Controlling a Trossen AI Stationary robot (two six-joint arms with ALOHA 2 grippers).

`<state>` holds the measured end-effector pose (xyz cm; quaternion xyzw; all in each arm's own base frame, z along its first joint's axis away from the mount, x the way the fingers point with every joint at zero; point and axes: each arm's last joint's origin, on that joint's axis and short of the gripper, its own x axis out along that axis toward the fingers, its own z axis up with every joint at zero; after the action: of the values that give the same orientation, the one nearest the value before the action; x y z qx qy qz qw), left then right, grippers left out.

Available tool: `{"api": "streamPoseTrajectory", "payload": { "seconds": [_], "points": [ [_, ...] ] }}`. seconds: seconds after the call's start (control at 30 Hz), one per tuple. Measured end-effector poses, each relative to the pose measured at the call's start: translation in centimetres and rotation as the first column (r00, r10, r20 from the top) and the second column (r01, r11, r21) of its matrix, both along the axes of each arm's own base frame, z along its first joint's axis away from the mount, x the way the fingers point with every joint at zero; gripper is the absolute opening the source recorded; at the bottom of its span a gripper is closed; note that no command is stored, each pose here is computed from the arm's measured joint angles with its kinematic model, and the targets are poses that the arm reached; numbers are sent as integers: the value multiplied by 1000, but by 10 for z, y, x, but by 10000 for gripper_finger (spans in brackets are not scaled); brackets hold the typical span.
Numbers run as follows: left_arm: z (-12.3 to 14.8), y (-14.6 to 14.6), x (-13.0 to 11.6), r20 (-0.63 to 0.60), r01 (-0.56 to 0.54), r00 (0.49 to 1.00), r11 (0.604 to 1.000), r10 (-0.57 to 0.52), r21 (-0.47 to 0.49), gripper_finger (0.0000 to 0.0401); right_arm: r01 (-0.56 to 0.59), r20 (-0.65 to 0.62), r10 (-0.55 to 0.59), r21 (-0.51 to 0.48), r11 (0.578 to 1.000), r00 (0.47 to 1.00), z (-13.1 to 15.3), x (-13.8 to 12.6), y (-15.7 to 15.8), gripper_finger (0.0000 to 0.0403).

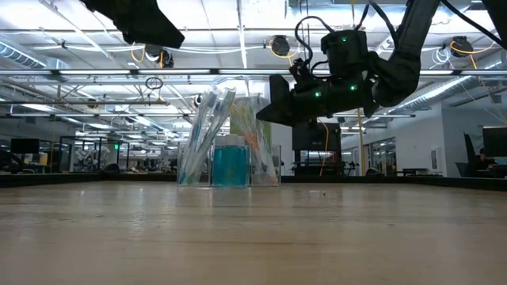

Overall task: Pick & Place toothbrushing station
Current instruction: Put the purple toothbrush into the transparent organizer, then return to Home Position

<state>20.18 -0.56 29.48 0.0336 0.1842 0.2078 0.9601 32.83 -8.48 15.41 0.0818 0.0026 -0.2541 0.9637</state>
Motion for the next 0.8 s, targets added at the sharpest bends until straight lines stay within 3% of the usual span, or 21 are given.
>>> {"api": "streamPoseTrajectory", "payload": {
  "seconds": [0.43,0.57,0.8],
  "points": [
    [-1,-1,-3,-18,5,1000,1000,-5,-7,175,-18,-46,16,-26,1000,999,8,-2,6,128],
    [8,-3,-14,25,22,999,1000,-22,-12,175,-42,-167,35,-37,998,985,20,-10,14,158],
    [27,-4,-53,118,63,991,998,-61,-8,175,-106,-265,96,-24,994,960,61,-36,35,182]
  ]
}}
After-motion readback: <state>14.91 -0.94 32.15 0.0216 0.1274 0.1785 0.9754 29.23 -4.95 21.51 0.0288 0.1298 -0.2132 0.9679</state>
